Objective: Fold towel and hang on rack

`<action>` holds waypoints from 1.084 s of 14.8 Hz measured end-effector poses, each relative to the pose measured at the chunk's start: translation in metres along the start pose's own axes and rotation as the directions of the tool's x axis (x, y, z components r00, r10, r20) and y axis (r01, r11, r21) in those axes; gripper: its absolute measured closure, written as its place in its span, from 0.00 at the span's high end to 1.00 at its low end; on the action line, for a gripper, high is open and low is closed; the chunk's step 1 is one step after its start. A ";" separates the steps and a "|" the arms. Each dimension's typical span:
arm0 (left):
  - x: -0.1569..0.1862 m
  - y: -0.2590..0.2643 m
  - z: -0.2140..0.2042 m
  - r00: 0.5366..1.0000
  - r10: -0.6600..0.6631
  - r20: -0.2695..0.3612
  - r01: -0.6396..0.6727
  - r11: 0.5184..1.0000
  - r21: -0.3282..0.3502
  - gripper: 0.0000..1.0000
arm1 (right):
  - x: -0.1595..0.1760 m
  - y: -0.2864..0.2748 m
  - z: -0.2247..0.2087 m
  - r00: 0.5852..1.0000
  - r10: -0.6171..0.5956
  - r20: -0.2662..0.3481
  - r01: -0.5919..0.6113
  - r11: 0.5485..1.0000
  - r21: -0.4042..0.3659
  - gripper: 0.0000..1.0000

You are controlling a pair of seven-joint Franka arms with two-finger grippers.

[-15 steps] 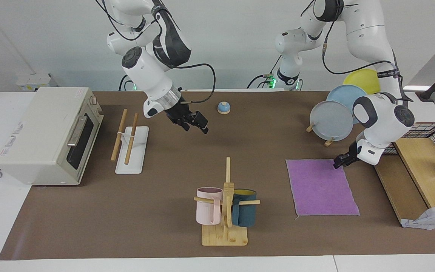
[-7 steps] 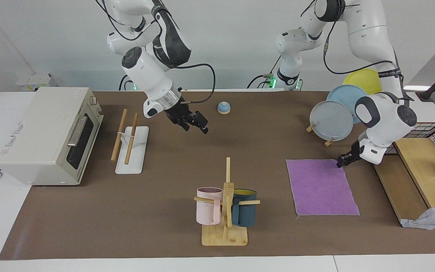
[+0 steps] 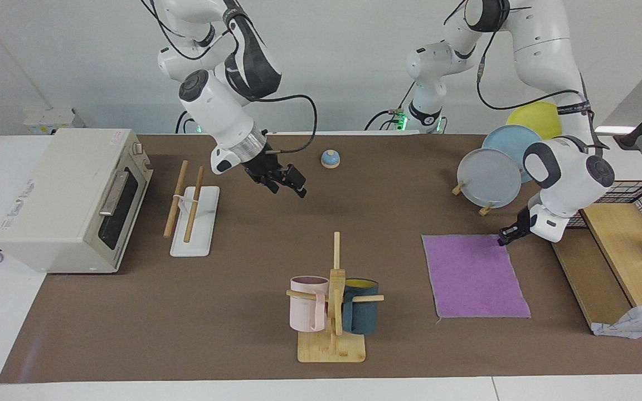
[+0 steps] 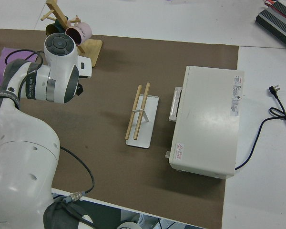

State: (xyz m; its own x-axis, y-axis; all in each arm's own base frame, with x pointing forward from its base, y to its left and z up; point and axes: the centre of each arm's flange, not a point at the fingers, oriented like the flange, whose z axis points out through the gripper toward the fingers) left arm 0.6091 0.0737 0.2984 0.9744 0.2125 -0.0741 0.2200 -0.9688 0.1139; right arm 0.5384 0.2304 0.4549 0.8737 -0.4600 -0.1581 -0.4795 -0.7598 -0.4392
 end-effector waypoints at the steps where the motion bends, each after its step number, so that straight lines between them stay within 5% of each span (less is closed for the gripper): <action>1: 0.000 0.001 0.000 1.000 0.001 0.002 -0.001 1.000 0.000 0.03 | 0.001 0.001 0.000 1.000 0.002 -0.001 -0.002 1.000 0.001 1.00; 11: 0.006 0.020 -0.030 0.999 0.049 -0.007 -0.049 0.999 -0.001 0.01 | 0.013 0.008 -0.007 1.000 0.025 -0.017 -0.024 1.000 0.007 1.00; 16: -0.024 0.141 -0.084 0.937 0.347 -0.050 -0.335 0.929 0.157 0.01 | 0.014 0.009 -0.008 0.999 0.028 -0.019 -0.028 1.000 0.008 1.00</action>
State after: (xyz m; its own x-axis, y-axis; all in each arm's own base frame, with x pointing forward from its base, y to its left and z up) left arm 0.6202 -0.0573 0.3990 0.9913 -0.1305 0.0192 -0.1300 -0.9912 -0.0250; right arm 0.5458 0.2134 0.4552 0.8584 -0.4894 -0.1536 -0.5027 -0.7430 -0.4419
